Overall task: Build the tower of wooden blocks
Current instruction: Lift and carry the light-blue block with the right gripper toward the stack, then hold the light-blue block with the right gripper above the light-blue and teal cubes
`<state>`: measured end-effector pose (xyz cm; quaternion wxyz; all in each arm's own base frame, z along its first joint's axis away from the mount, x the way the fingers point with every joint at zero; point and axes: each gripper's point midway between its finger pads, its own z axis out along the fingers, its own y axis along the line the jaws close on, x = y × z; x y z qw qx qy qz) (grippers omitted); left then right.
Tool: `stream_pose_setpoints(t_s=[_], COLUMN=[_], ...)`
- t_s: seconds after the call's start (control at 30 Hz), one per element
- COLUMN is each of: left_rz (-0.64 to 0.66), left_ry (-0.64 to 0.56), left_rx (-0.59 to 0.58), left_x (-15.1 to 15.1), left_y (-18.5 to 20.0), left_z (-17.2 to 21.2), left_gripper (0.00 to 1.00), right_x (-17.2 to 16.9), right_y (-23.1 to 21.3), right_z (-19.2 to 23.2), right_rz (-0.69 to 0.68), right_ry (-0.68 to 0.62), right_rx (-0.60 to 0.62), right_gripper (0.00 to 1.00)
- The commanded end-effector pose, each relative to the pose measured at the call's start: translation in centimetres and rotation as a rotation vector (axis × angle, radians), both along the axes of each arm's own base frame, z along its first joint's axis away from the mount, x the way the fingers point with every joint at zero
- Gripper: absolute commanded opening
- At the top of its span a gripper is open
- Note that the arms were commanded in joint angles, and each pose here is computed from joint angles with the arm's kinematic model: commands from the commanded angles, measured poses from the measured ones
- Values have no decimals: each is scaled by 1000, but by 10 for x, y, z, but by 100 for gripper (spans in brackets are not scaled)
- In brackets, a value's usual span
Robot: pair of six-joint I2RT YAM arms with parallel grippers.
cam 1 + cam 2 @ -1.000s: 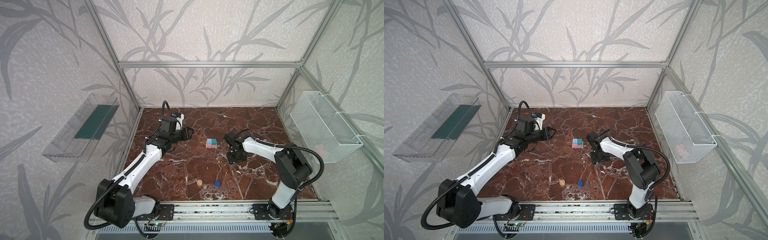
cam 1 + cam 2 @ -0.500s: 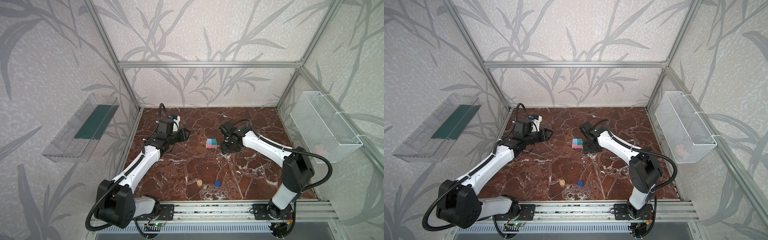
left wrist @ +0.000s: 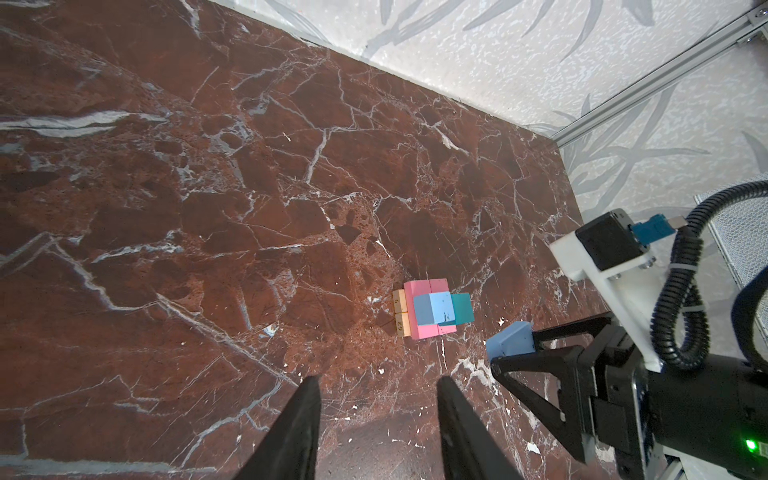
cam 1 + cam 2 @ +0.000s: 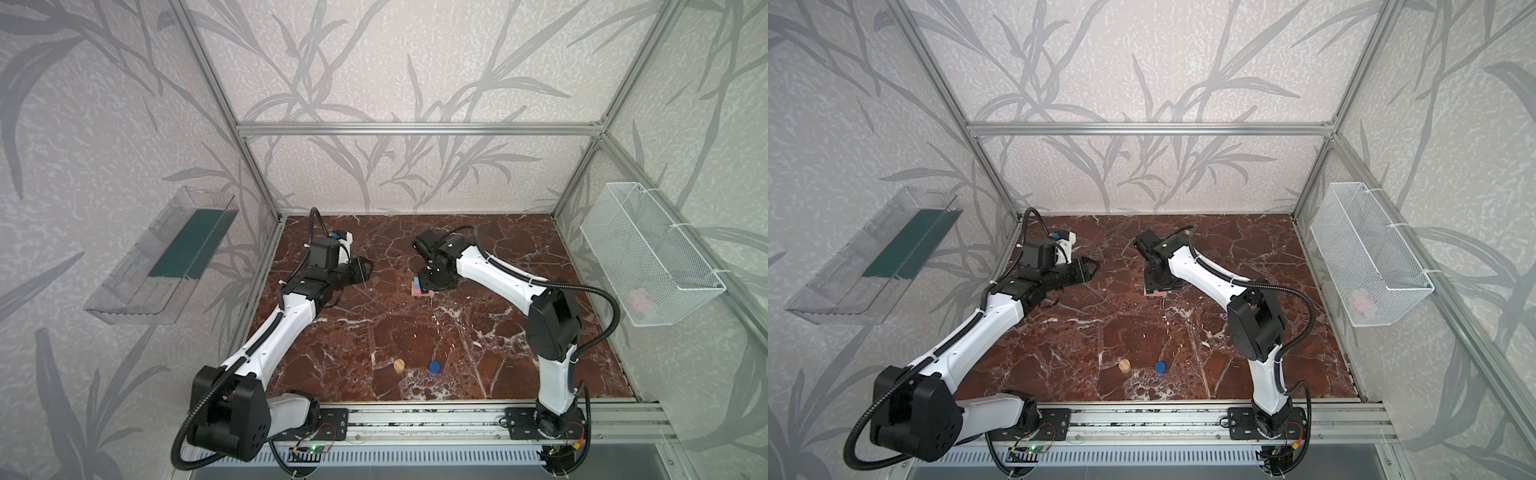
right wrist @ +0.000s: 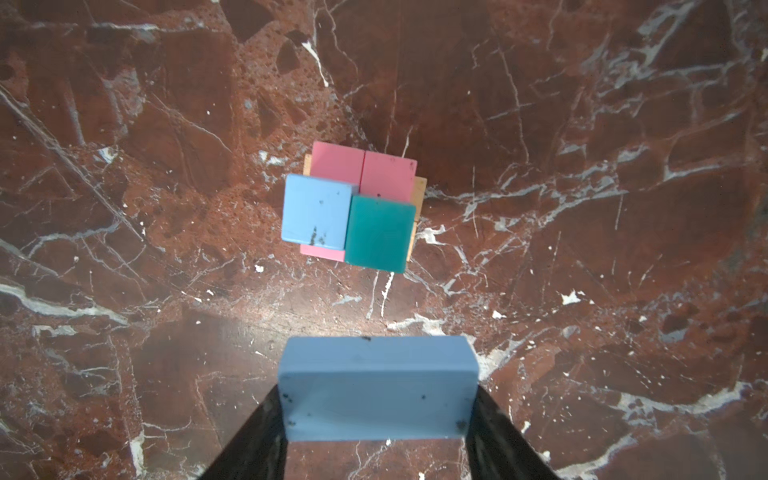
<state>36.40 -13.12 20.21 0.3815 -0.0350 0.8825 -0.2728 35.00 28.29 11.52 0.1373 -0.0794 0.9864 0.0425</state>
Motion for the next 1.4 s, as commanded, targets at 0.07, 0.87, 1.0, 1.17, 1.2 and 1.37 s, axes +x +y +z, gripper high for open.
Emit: stream_pose_setpoints(t_s=[0.07,0.87,1.0,1.17,1.2,1.37], left_rz=[-8,-14,-14,-15,-15,-14], left_ry=[-16,0,6,5,5,5], left_rx=[3,-3,-4,-8,-8,-8], left_x=[-5,-2,-2,-2,-2,-3], left_y=[4,6,5,5,5,6], left_z=[5,0,-2,-1,-1,-1], left_gripper=[45,45,45,45,45,45], right_x=[6,31,33,34,35,37], right_y=[3,16,20,18,19,20], right_z=[-1,-16,-14,-15,-15,-14], right_rz=[-22,-88,-95,-128,-131,-140], right_ry=[16,40,21,17,15,9], right_rx=[-37,-94,-65,-65,-63,-52], right_gripper=[47,45,44,44,44,44])
